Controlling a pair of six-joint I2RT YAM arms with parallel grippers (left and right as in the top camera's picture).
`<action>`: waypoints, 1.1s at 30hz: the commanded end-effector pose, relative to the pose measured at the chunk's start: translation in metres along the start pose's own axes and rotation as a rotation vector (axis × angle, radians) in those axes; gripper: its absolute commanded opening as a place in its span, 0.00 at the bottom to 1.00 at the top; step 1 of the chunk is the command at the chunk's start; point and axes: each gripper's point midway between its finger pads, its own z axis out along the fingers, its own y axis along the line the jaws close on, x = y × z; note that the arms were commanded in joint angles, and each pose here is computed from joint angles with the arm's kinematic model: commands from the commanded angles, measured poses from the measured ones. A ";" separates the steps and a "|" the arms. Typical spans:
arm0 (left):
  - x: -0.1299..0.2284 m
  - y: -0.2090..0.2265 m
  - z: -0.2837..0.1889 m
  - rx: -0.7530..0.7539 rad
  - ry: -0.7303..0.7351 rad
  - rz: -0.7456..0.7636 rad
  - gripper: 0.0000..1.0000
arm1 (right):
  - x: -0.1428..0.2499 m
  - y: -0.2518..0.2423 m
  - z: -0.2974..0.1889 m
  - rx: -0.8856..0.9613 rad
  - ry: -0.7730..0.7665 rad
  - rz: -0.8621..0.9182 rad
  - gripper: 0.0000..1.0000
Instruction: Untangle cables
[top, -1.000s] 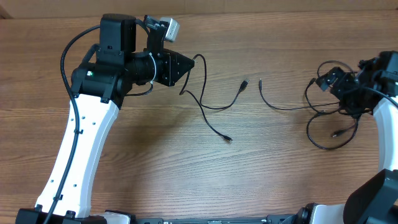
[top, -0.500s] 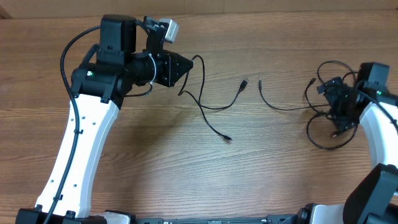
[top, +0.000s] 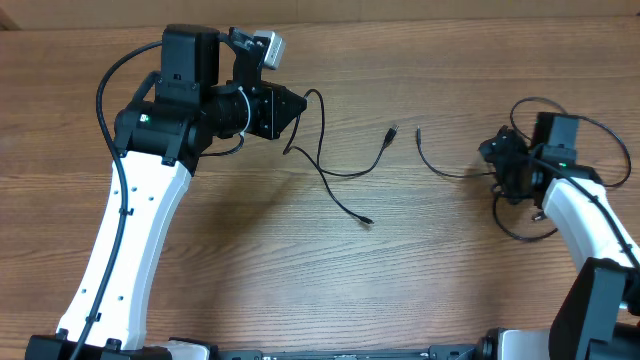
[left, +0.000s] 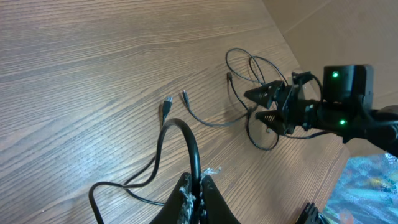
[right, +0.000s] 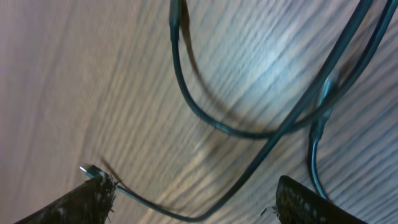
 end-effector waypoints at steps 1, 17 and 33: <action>-0.004 -0.004 -0.004 -0.003 -0.014 0.032 0.04 | 0.008 -0.017 0.009 0.088 -0.020 0.032 0.82; -0.003 -0.003 -0.004 -0.004 -0.010 0.028 0.04 | 0.004 -0.017 0.023 0.089 -0.020 0.027 0.04; -0.003 0.000 -0.004 -0.023 -0.012 0.028 0.04 | -0.135 0.003 -0.102 0.118 -0.180 -0.142 0.04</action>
